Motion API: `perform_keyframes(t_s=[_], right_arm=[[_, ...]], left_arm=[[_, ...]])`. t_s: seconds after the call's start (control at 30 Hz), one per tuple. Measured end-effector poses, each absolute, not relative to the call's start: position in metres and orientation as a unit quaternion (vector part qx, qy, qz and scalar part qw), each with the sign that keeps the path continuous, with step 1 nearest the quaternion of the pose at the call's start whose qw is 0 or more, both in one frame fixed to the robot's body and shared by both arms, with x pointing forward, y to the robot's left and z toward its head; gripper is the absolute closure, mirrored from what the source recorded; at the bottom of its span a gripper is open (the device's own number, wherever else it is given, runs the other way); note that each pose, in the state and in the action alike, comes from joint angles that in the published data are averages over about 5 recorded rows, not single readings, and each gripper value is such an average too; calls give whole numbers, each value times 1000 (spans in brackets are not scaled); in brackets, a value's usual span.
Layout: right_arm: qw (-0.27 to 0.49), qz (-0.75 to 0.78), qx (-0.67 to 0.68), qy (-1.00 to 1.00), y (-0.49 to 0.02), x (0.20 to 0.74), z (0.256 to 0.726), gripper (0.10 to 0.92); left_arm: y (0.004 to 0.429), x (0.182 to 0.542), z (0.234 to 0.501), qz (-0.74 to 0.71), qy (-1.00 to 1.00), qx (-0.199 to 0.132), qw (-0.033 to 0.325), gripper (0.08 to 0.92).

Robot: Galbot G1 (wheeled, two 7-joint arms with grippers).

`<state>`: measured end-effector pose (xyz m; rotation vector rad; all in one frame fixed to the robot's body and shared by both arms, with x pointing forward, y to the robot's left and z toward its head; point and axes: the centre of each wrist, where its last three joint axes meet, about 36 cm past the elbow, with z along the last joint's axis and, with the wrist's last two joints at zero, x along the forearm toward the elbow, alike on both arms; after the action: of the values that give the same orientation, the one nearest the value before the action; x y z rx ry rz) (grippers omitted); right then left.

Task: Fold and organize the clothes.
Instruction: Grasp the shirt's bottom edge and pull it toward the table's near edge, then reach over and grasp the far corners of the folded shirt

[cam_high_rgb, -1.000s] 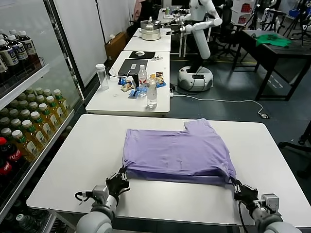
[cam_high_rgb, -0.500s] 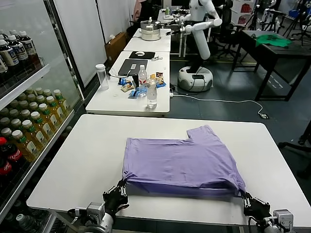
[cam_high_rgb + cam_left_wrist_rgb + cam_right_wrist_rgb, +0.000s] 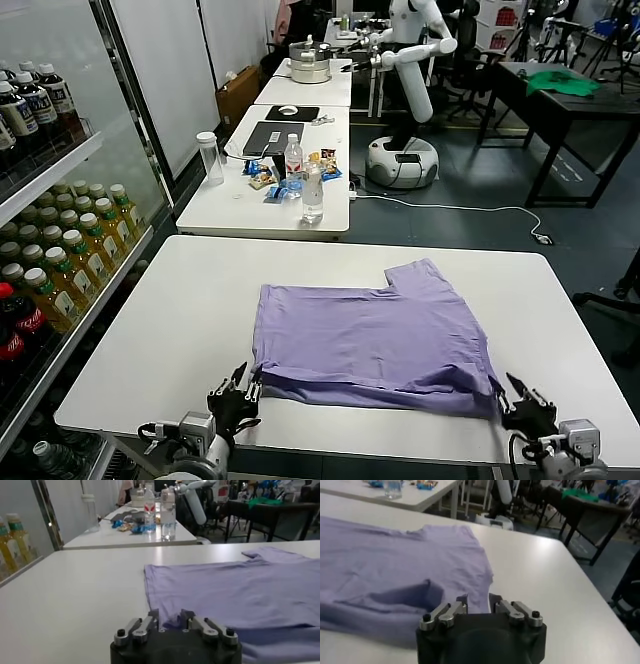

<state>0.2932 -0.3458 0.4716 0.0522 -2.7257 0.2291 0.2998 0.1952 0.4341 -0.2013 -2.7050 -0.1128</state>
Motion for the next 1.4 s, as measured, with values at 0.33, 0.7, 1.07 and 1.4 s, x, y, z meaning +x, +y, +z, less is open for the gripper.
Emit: perform_keyframes(t_s=[0.33,0.7,1.07,1.4], right_arm=[[172,71,23,-982,-349,366,478,206],[187,37,24,-981,-341,474,470,200],[225,19,17,-974,-331,559,453,200],[257,1,18,-966,-322,606,440,200]], left_arm=[[203,339,437,-44,-978,-70,189,245],[206,414,437,-20,-981,-67,183,177],[196,484,426,1,-975,-68,213,177],[183,529,418,3,-972,-59,229,177]])
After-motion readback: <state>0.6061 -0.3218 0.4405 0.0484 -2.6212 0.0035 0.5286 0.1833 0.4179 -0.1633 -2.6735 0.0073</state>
